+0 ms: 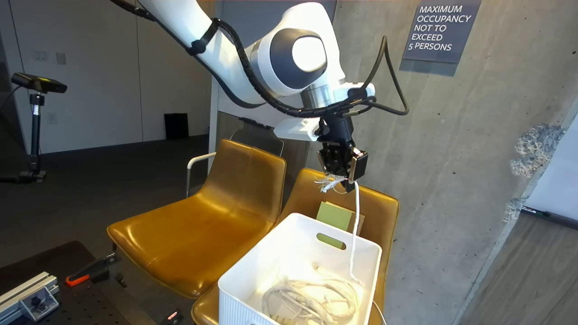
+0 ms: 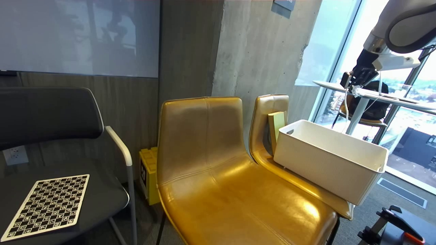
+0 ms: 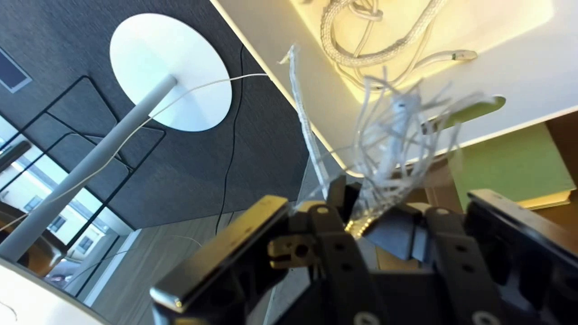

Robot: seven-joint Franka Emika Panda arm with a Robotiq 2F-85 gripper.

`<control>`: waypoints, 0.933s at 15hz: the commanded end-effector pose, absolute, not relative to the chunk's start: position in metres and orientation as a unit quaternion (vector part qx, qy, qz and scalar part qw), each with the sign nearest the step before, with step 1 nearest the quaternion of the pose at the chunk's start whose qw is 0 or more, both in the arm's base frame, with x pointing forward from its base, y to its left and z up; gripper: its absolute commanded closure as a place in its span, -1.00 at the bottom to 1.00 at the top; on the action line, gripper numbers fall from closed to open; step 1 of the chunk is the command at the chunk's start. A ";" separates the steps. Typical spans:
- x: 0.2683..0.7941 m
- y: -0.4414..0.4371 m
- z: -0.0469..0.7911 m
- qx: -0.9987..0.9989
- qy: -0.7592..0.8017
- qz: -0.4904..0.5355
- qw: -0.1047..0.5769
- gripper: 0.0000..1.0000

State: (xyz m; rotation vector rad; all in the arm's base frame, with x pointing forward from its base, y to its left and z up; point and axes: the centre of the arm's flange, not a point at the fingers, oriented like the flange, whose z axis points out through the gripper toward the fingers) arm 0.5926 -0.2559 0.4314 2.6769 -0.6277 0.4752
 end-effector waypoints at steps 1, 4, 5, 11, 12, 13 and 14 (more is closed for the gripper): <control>0.576 -0.234 0.433 0.949 -0.212 0.165 0.168 0.97; 0.574 -0.229 0.425 0.950 -0.211 0.159 0.165 0.44; 0.574 -0.229 0.424 0.950 -0.213 0.158 0.164 0.35; 0.571 -0.226 0.418 0.953 -0.212 0.149 0.157 -0.47; 0.570 -0.222 0.418 0.955 -0.210 0.147 0.152 -0.64; 0.568 -0.217 0.417 0.957 -0.207 0.143 0.146 -0.77; 0.566 -0.209 0.416 0.961 -0.203 0.133 0.131 -0.94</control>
